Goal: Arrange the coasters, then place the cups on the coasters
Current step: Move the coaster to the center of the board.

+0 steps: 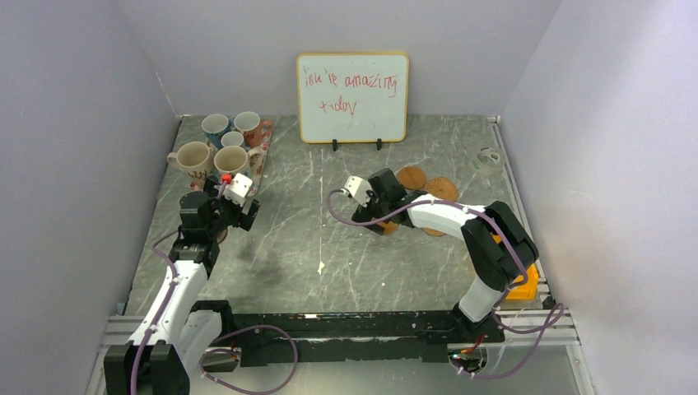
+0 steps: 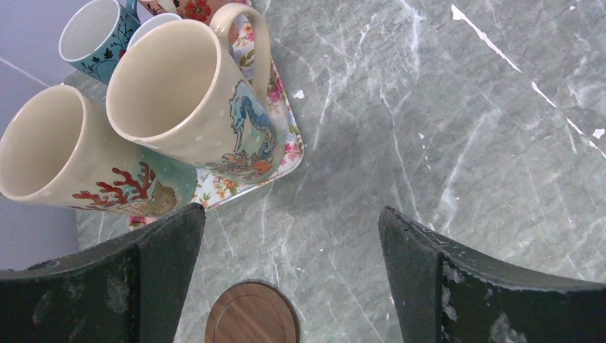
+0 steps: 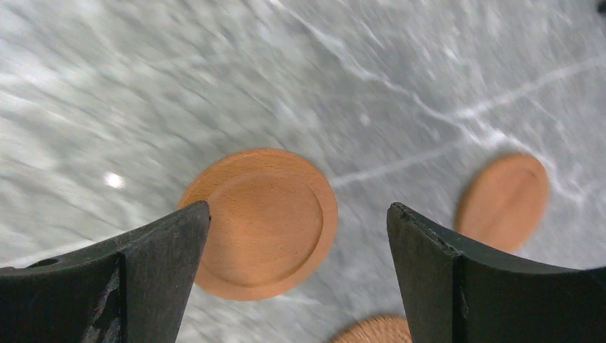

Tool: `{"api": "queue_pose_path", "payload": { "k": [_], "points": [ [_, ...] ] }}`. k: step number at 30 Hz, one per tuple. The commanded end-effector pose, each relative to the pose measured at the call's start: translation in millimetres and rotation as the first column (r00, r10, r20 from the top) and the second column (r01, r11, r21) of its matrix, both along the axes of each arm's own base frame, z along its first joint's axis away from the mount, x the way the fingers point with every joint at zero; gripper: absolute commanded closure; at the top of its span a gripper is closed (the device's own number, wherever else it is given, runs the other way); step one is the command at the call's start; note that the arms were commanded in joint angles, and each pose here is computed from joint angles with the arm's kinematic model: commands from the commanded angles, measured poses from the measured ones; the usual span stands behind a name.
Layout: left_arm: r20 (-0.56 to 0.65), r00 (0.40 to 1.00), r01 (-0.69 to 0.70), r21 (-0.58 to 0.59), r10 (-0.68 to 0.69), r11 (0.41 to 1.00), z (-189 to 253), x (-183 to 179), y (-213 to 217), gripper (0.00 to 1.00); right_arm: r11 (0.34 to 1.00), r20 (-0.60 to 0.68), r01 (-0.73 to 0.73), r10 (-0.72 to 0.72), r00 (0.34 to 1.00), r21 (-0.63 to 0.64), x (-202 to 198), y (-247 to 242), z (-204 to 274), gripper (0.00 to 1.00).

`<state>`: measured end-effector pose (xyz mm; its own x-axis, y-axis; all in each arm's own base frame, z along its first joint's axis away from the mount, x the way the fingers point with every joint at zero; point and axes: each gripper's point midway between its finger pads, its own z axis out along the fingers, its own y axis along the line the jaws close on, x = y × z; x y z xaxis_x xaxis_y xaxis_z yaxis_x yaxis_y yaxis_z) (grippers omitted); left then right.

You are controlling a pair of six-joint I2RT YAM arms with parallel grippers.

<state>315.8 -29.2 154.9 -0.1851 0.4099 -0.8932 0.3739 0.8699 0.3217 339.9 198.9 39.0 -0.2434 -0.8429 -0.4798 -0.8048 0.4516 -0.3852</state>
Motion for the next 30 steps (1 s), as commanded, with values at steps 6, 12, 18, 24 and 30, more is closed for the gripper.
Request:
{"api": "queue_pose_path", "payload": {
  "k": [6, 12, 18, 24, 30],
  "points": [
    [0.035, 0.999, 0.036, -0.007, -0.035, 0.999, 10, 2, -6, 0.04, 0.922, -0.019, 0.035, -0.03, 0.999, 0.385, -9, 62, 59, 0.0],
    [-0.047, 0.99, 0.135, 0.009, -0.134, 0.991, 10, 3, -26, 0.04, 0.878, 0.167, 0.166, -0.265, 0.95, 0.448, 30, 12, 108, 0.0],
    [-0.071, 0.974, 0.224, 0.112, -0.217, 0.968, 26, 7, -70, 0.04, 0.801, 0.257, 0.377, -0.53, 0.808, 0.465, 64, -62, 132, 0.0],
    [-0.166, 0.945, 0.308, 0.147, -0.283, 0.94, 17, 10, -136, 0.04, 0.709, 0.281, 0.477, -0.668, 0.689, 0.519, 73, -119, 156, 0.0],
    [-0.216, 0.904, 0.414, 0.221, -0.37, 0.883, -4, 2, -218, 0.04, 0.655, 0.304, 0.532, -0.738, 0.602, 0.537, 76, -164, 170, 0.0]
  ]
}}
